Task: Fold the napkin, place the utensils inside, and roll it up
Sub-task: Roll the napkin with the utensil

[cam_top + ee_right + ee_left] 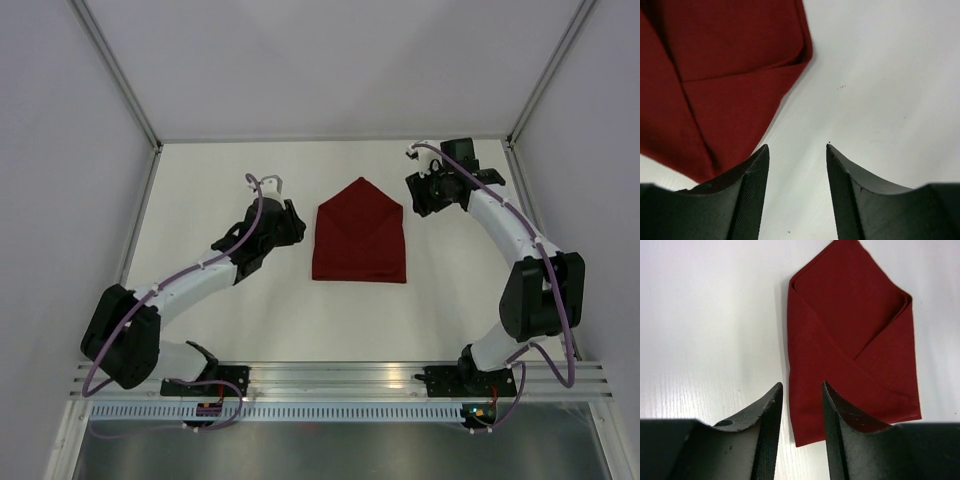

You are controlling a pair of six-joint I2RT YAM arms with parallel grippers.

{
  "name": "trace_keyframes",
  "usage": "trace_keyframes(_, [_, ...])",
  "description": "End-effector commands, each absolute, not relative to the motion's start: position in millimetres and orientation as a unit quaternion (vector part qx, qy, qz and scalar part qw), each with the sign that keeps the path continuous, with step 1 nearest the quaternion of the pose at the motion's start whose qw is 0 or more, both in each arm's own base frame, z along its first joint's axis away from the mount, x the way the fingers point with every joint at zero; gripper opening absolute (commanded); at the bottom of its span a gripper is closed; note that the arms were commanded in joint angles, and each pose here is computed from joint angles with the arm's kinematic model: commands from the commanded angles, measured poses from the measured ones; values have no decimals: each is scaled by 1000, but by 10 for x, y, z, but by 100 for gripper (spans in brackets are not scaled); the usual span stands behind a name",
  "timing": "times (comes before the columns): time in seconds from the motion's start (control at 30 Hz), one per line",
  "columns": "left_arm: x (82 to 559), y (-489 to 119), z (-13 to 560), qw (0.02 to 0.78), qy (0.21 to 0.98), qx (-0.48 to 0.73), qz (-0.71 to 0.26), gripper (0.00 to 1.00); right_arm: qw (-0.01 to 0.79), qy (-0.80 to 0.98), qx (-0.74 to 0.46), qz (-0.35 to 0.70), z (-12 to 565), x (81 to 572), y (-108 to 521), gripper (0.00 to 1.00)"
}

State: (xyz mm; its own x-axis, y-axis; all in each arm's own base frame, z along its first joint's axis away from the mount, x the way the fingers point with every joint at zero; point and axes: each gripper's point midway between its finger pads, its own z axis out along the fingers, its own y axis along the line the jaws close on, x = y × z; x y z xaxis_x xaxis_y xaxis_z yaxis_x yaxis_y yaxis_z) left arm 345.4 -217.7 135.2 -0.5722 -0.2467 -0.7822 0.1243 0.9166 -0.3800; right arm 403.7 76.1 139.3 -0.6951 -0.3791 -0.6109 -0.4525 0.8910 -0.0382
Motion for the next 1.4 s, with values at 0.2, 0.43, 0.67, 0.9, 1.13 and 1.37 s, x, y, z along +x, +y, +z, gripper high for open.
trace_keyframes(0.2, [3385,-2056,2277,526,820,-37,-224,45,331,812,-468,108,1297,3511,1411,61])
trace_keyframes(0.43, [3374,-1963,2648,557,797,-54,-228,48,302,767,-551,130,1047,3159,1721,66])
trace_keyframes(0.67, [3433,-2037,2877,567,788,-41,-237,49,274,735,-605,136,830,2793,1999,67])
trace_keyframes(0.9, [3431,-2081,2865,562,790,-30,-242,49,268,710,-642,110,689,2636,2190,67])
trace_keyframes(1.13, [3412,-2087,2848,561,792,-20,-241,49,260,708,-651,86,440,2753,2235,66])
trace_keyframes(1.37, [3397,-2061,2761,557,798,-11,-229,49,247,711,-653,86,274,2786,2256,64])
